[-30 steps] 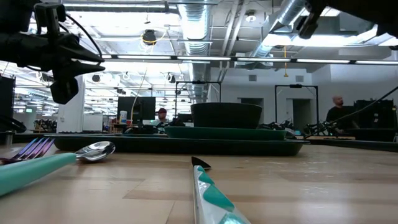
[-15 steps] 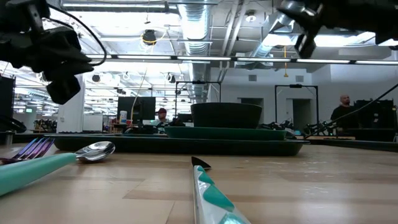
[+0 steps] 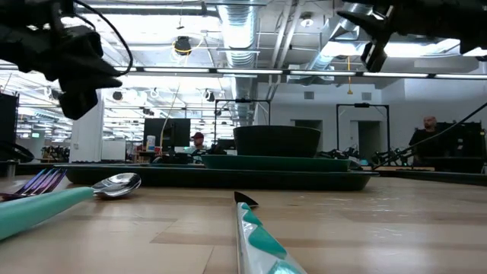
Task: Set up tray
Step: Put the black napkin on the black tray to the left of the green plate
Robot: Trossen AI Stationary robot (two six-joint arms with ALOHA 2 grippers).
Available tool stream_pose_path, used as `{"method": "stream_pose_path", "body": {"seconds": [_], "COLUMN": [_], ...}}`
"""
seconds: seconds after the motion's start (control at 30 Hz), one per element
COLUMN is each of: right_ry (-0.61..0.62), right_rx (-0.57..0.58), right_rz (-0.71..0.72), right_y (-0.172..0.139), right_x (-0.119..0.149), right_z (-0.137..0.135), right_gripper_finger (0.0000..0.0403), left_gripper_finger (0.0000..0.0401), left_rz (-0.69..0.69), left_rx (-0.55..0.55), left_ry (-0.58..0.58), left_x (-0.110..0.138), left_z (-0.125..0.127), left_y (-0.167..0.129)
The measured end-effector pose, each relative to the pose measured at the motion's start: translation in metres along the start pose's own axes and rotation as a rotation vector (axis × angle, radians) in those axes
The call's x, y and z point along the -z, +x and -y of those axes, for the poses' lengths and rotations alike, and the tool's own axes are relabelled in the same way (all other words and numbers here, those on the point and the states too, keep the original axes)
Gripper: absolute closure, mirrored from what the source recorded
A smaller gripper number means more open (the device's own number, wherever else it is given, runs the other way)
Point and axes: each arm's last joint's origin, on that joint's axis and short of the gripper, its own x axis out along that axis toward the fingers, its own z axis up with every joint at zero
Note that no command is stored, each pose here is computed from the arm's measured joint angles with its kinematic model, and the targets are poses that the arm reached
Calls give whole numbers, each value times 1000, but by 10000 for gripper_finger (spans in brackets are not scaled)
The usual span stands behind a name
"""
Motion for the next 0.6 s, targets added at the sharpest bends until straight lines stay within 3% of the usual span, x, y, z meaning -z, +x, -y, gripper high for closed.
{"method": "stream_pose_path", "body": {"seconds": [0.13, 0.33, 0.5, 0.6], "right_ry": [161, 265, 302, 294], "right_rx": [-35, -22, 13, 33], "right_rz": [38, 58, 61, 41], "right_y": [0, 0, 3, 6], "right_x": [-4, -5, -2, 2], "right_z": [-3, -3, 0, 3], "right_gripper_finger": [329, 329, 329, 329], "left_gripper_finger": [344, 344, 344, 344], "left_rz": [105, 260, 199, 158], "left_rx": [-44, -35, 22, 79], "left_ry": [-87, -203, -166, -66], "left_x": [-5, -14, -13, -15], "left_z": [0, 5, 7, 12], "left_y": [0, -1, -1, -1]}}
